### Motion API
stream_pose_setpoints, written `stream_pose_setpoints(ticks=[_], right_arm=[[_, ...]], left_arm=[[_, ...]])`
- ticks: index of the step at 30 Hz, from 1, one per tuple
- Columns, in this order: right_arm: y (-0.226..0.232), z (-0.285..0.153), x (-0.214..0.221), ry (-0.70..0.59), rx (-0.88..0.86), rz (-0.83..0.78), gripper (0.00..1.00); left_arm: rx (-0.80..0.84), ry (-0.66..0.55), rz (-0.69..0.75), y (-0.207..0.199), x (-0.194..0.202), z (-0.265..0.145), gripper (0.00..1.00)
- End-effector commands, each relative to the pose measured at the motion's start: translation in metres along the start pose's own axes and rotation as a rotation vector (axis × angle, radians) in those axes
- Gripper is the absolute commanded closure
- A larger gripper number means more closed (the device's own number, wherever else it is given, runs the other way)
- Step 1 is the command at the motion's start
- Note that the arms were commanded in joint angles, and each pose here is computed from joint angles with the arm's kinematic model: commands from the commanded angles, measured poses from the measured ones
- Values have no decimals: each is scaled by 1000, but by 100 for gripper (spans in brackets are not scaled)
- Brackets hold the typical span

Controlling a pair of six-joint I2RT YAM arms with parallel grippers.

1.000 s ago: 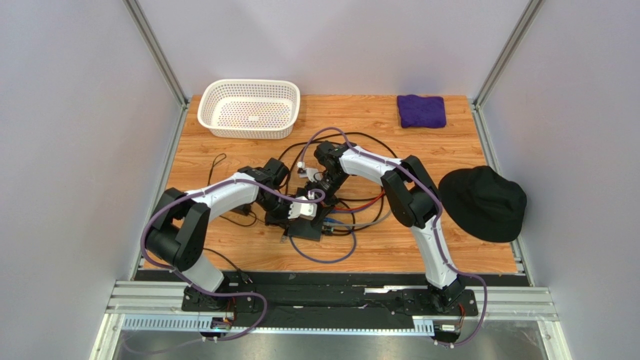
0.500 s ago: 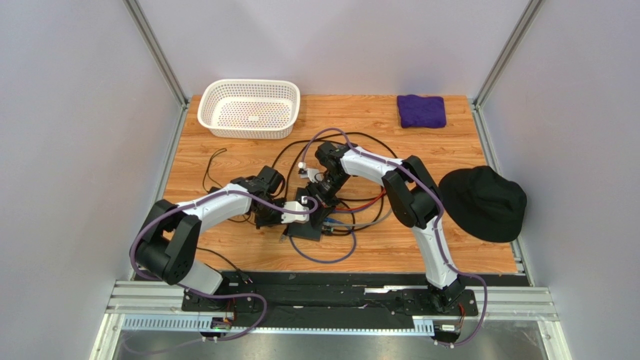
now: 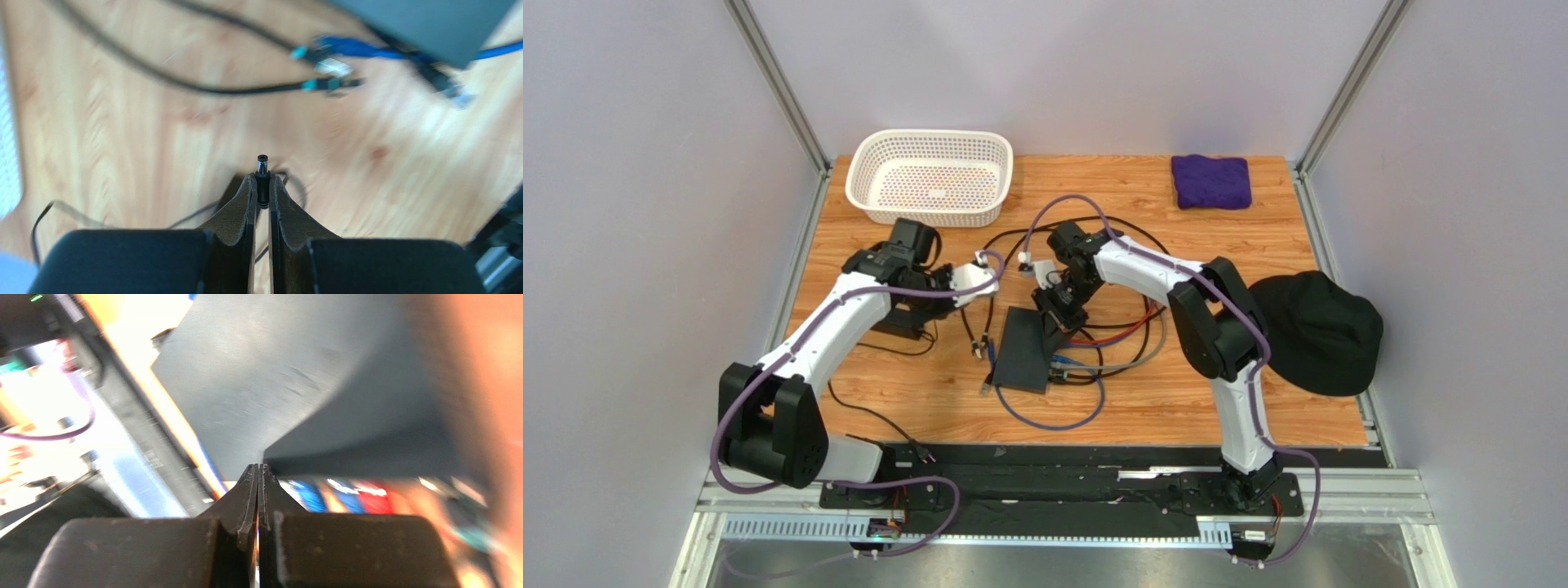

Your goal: Pull the plug from the switch port

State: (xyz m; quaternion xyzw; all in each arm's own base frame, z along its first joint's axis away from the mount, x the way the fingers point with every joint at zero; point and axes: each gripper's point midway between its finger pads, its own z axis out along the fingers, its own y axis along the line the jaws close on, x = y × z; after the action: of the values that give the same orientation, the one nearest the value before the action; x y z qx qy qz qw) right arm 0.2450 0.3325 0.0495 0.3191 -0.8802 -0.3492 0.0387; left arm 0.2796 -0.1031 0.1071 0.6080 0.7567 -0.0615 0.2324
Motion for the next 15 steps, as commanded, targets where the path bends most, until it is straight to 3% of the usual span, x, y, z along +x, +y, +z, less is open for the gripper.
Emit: stream_pose_setpoints(ticks=[1,3,6,7,8,11,13,15], right_arm=[[-27,-71,-52,-263,247,-160,100],[-31,-120,-77,-390,305,-147,100],[-46,-181,-101,-540,378,-82,79],[-52,-190,-104,-564,390,-63,66],[-62,-207,-109,-598,408,-47,63],[-87,-215,-108,-622,452,37,61],[-86,-216,-105,-624,453,19,61],[-86,-212,-98,-600,449,17,61]], left_arm=[[-80,119,-97,23,50,-16,100],[-126,165,-113,38,72,-17,100],[-211,233,-198,70,106,-20,100],[-261,248,-212,86,108,-25,100],[-273,276,-300,93,129,-25,100],[-281,285,-400,110,147,-30,100],[-256,246,-387,110,142,-27,100],[-233,195,-372,105,133,-24,90]])
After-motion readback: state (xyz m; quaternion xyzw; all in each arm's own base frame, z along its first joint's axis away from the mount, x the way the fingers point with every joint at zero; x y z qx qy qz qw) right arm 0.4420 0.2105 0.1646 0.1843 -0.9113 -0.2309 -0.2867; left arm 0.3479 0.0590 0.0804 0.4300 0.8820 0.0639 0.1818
